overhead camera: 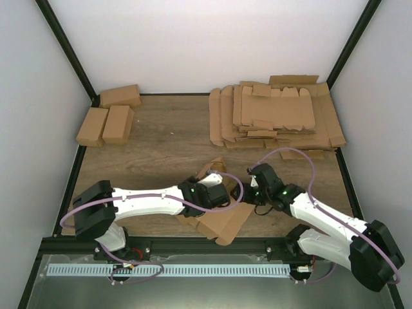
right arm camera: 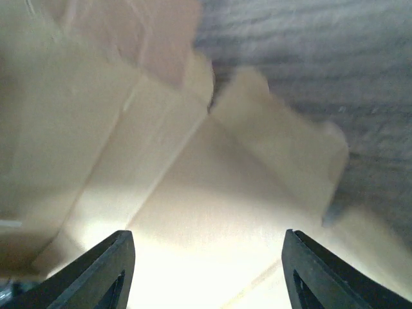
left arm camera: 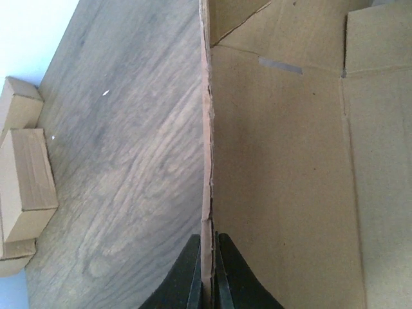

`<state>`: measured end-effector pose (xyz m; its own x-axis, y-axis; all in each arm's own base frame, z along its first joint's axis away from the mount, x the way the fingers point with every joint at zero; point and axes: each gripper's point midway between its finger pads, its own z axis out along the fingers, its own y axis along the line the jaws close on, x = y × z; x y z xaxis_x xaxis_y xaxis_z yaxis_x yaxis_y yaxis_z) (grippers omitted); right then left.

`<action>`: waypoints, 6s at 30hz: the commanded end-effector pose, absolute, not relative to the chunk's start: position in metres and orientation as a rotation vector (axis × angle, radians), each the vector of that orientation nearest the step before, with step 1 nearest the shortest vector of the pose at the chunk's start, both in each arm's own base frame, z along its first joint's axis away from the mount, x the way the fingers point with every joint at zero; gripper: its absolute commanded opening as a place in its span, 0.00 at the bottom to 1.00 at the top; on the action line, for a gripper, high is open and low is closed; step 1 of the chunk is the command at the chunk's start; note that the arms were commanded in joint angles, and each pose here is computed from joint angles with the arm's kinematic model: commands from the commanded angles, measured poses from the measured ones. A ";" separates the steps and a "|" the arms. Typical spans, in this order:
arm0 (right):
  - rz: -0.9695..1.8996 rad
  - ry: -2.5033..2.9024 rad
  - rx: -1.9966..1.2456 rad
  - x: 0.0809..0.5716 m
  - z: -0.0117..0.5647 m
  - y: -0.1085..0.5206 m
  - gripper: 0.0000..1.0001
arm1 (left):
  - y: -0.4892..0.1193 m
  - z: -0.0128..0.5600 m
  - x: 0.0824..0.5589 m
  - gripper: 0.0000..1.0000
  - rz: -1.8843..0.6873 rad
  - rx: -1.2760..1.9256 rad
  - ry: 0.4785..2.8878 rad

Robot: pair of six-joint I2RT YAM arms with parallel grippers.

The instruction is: Fold the paper box

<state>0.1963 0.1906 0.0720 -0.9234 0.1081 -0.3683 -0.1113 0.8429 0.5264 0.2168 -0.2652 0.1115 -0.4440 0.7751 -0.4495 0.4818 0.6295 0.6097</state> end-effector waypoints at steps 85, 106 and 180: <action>0.701 2.109 -0.351 0.334 0.116 0.246 0.54 | -0.245 0.116 0.238 0.09 0.662 0.917 2.108; 0.702 2.140 -0.439 0.328 0.122 0.256 0.01 | -0.244 0.115 0.238 0.09 0.695 0.921 2.093; 1.393 2.438 -0.126 0.309 0.087 0.255 0.47 | -0.276 0.111 0.195 0.09 0.838 1.088 1.856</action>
